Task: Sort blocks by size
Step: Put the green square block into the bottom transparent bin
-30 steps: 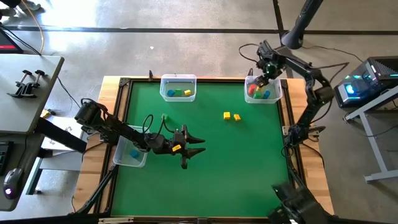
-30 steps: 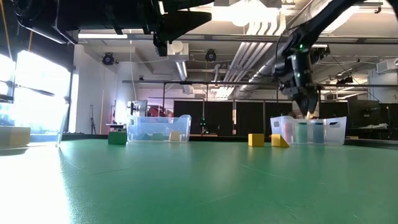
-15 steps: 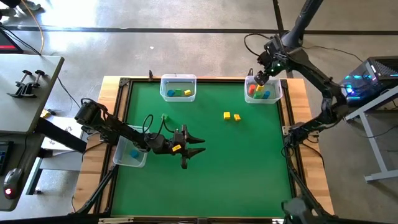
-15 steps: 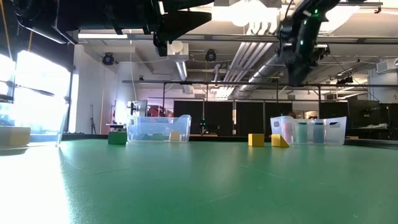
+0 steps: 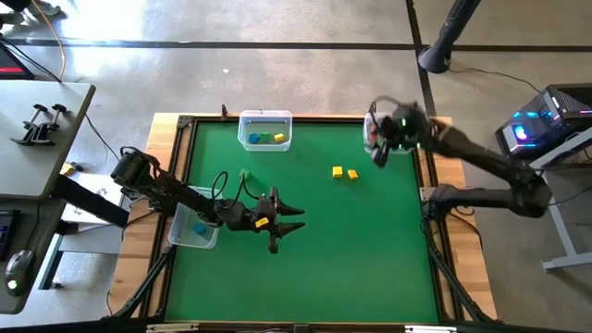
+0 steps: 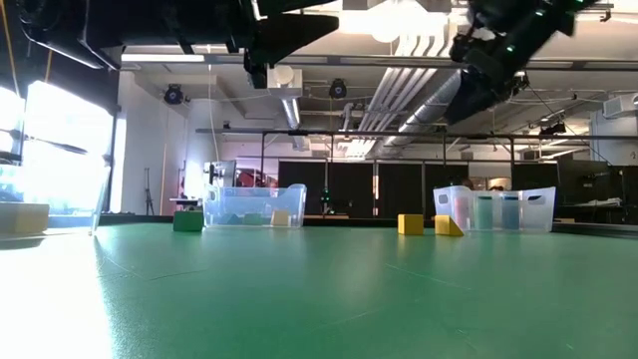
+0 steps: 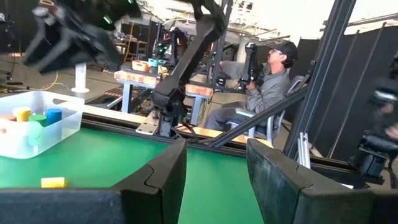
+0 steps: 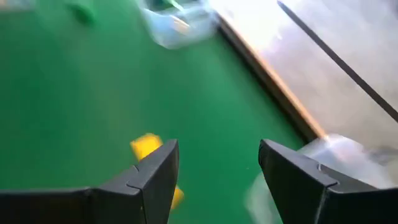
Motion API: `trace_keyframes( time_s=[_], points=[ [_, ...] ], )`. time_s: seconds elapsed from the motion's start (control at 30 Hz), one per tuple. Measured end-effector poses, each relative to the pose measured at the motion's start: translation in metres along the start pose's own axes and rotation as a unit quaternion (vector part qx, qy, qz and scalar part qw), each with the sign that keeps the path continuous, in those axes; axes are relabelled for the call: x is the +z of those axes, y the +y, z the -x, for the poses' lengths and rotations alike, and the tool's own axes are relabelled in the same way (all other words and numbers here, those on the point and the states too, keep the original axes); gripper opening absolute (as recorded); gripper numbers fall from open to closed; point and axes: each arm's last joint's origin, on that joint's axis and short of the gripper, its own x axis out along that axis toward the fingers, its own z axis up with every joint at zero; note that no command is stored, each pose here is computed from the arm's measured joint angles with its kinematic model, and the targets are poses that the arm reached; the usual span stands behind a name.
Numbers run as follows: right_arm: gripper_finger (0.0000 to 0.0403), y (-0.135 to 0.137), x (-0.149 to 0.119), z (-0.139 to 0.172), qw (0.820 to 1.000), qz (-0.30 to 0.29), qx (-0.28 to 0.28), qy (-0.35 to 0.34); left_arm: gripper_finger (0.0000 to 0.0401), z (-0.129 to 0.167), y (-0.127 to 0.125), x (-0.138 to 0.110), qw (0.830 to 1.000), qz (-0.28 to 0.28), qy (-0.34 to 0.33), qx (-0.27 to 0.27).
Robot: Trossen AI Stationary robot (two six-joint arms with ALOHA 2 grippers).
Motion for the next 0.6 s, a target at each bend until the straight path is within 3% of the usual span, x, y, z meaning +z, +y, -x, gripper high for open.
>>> trace_keyframes(
  time_s=[0.2,0.4,0.5,0.6],
  points=[
    [0.0222,0.050,-0.044,-0.019,0.987,0.014,0.090,-0.129,0.0154,-0.001,0.003,0.001,1.000,-0.009,-0.002,0.010],
    [0.0222,0.100,-0.084,-0.035,0.939,0.031,0.210,-0.271,0.0154,-0.001,0.003,0.001,1.000,-0.014,-0.002,0.010],
    [0.0222,0.118,-0.097,-0.034,0.922,0.018,0.230,-0.311,0.0154,-0.001,0.002,0.000,1.000,-0.023,0.002,0.009],
    [0.0222,0.133,-0.108,-0.034,0.922,0.011,0.226,-0.316,0.0154,0.001,-0.001,-0.002,0.999,-0.039,0.010,0.005]
  ],
)
